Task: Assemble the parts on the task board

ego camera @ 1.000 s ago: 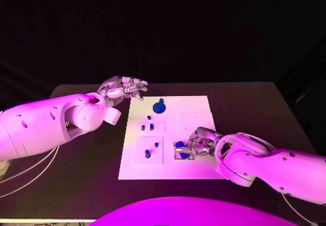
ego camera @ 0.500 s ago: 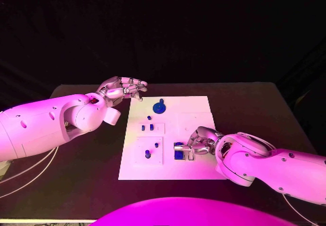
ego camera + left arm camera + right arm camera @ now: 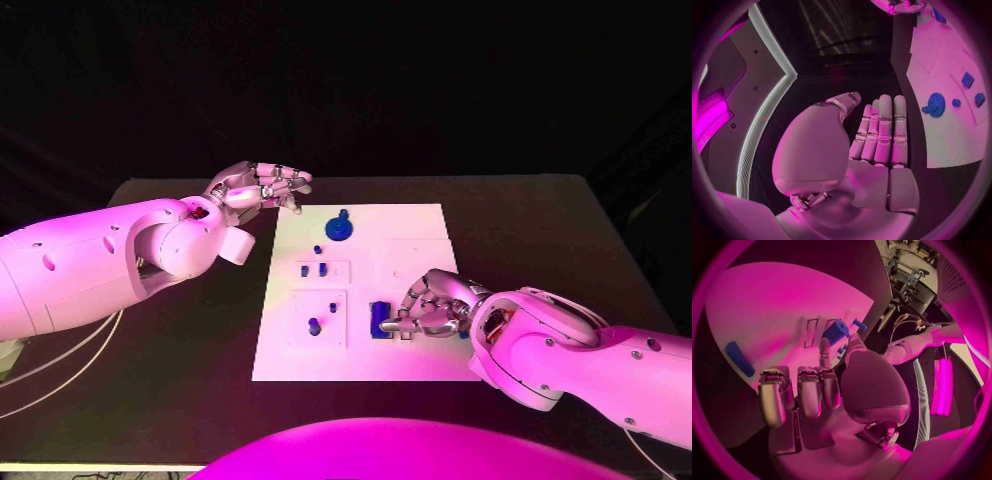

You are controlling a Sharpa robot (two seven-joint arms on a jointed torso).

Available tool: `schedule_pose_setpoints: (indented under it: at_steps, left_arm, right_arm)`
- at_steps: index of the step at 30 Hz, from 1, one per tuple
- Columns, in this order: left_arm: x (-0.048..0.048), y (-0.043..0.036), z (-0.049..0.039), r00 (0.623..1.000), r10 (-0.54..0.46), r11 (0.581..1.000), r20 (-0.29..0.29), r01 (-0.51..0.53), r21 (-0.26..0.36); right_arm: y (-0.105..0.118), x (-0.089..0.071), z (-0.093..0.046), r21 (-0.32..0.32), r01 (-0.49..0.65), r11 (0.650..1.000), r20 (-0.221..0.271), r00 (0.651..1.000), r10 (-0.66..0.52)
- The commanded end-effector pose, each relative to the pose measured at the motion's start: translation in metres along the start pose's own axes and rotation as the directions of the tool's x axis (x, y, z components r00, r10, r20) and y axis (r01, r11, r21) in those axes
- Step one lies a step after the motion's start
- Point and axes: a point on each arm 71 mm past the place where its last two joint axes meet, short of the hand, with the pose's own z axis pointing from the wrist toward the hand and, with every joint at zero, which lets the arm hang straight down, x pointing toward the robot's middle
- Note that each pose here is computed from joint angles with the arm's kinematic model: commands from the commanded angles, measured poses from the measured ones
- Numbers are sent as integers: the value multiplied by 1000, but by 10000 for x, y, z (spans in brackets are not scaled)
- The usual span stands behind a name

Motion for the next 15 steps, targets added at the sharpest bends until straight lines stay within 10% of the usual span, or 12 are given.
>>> schedule_pose_setpoints:
  at_steps: [1, 15]
  left_arm:
    - [23, -7, 2, 1000, -10, 1000, -16, 10, 4]
    - [22, -5, 3, 1000, -10, 1000, -17, 10, 2]
  right_arm:
    - [42, 3, -22, -53, -7, 999, 3, 1000, 7]
    - [11, 35, 66, -21, 38, 999, -4, 999, -38]
